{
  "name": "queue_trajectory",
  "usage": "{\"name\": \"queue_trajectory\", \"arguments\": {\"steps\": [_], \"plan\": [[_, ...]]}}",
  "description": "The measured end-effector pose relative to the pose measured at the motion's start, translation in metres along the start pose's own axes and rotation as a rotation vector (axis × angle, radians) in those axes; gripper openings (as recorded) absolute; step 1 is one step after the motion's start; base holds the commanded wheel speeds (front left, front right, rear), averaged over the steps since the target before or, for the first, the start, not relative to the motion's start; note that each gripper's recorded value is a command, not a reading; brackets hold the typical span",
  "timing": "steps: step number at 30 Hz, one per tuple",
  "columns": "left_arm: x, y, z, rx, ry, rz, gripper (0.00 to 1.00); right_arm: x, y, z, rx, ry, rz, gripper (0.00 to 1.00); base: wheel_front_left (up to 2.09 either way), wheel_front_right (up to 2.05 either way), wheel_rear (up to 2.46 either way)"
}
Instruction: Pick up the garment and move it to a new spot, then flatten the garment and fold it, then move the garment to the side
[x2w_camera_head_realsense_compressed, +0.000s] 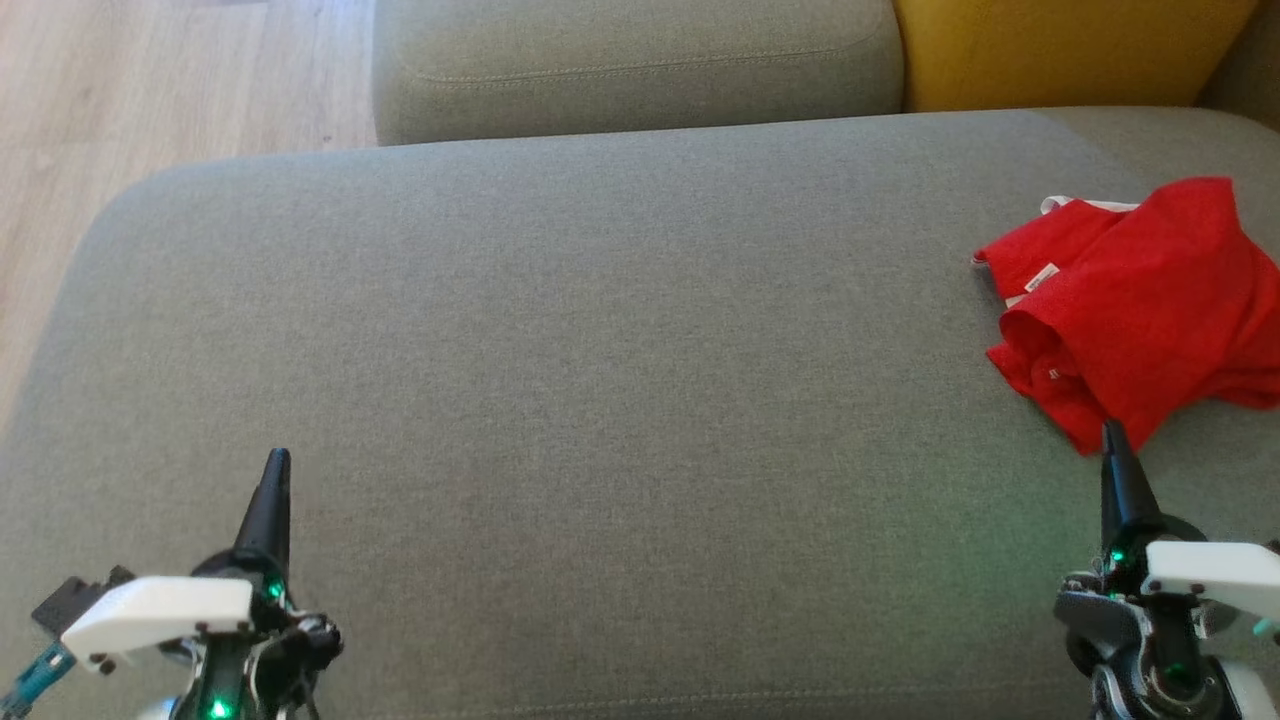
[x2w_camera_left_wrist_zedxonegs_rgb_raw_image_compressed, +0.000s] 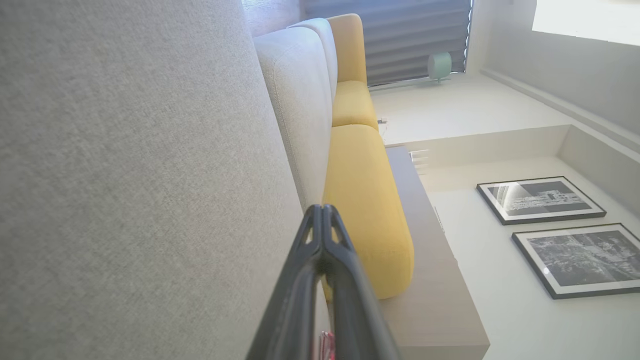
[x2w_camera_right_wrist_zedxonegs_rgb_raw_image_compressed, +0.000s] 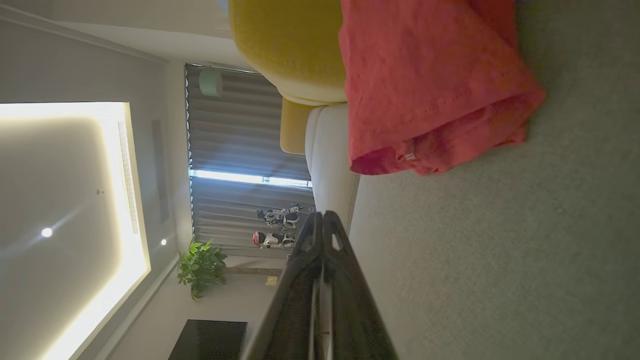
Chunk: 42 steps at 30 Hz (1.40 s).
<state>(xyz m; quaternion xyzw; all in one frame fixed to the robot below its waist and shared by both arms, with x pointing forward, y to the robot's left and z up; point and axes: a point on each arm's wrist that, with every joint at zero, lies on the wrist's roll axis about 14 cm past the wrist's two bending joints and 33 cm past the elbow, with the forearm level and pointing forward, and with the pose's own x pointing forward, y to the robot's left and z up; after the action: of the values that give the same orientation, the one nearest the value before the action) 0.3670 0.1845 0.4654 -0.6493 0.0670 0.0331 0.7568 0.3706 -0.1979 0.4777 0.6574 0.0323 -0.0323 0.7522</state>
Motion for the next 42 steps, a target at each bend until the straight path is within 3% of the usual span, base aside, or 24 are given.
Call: {"name": "queue_trajectory", "arguments": {"steps": [13,42], "plan": [[0.0041,-0.0104,0.0044,-0.154,-0.011,-0.046,0.0,0.0032,0.0012,0.006,0.146,-0.023,0.008,0.0,0.0,0.0,0.0],[0.004,-0.0102,0.0047,-0.158,-0.011,-0.046,0.0,0.0028,0.0005,0.009,0.15,-0.028,0.007,0.0,0.0,0.0,0.0]]}}
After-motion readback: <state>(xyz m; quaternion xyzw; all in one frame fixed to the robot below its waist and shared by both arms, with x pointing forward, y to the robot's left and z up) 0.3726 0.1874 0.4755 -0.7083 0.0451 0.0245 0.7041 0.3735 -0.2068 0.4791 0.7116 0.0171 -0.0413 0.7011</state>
